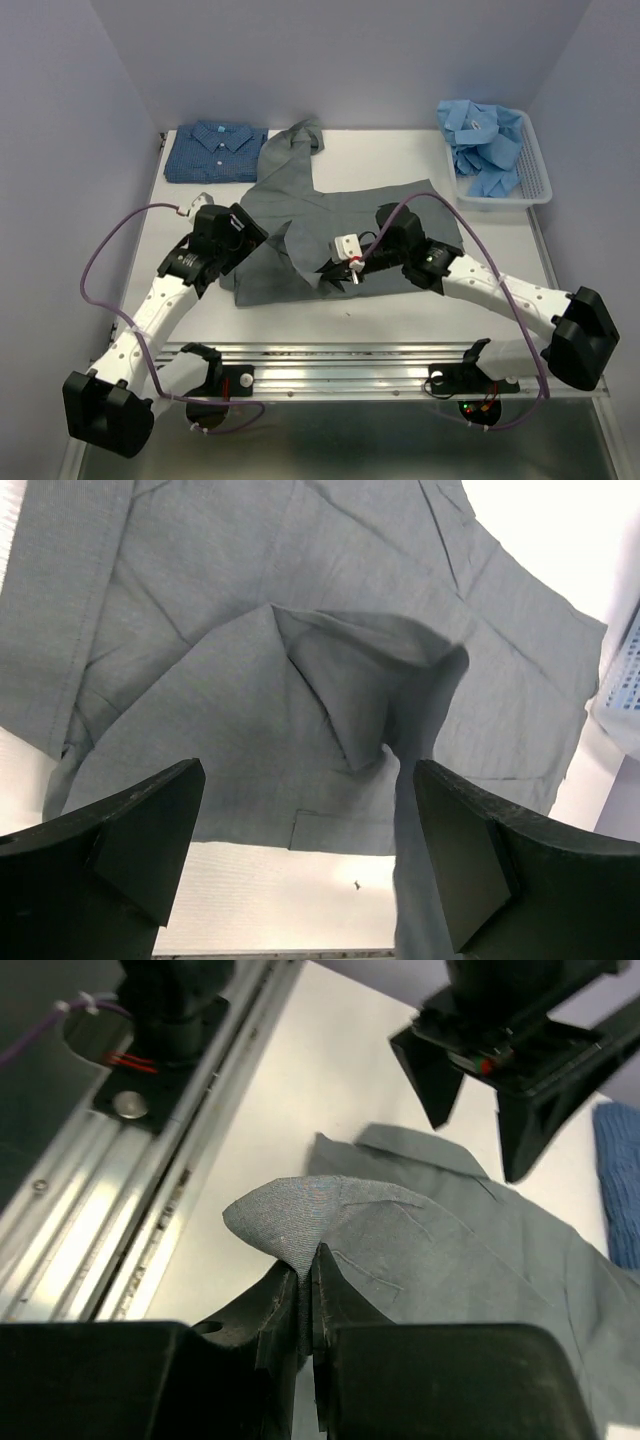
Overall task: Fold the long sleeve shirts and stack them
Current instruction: Fold the shirt
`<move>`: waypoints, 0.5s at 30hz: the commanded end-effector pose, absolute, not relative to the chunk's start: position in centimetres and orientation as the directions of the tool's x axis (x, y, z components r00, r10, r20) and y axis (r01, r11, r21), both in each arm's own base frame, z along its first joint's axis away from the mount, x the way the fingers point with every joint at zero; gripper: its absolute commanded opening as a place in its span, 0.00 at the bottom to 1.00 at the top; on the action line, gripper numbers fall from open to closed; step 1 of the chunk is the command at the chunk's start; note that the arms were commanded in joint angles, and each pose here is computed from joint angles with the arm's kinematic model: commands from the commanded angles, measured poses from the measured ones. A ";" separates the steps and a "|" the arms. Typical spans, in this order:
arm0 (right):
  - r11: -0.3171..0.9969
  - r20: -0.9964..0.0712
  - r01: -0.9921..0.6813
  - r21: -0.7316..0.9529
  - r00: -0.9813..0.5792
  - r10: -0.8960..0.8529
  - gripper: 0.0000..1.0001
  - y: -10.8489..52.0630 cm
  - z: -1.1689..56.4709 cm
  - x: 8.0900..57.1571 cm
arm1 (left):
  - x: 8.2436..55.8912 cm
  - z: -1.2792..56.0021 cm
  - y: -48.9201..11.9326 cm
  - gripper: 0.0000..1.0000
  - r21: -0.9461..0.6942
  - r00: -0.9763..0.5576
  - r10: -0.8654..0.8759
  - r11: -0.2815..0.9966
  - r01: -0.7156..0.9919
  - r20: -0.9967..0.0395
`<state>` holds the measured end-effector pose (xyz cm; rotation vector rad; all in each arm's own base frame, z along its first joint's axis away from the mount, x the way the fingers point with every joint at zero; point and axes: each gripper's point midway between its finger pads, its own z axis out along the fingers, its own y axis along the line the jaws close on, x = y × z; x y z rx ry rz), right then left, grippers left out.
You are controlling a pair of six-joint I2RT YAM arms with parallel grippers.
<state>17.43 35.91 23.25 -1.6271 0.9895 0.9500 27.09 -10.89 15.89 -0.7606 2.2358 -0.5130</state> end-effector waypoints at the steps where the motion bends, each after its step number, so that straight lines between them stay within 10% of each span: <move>1: -0.235 -0.927 -0.899 -0.370 0.374 0.031 0.07 36.4 28.5 15.0 | 27.0 15.6 -10.2 0.99 -0.546 -0.555 -0.669 0.736 -0.400 -0.495; 10: 0.671 -0.992 -0.730 -0.126 0.082 -0.097 0.06 32.2 32.3 30.1 | 26.8 14.1 -12.8 0.99 -0.604 -0.638 -0.630 0.735 -0.307 -0.443; 15: 0.736 -0.999 -0.676 0.016 -0.048 -0.023 0.07 31.6 35.9 30.7 | 27.2 14.0 -13.1 0.99 -0.598 -0.654 -0.606 0.750 -0.281 -0.453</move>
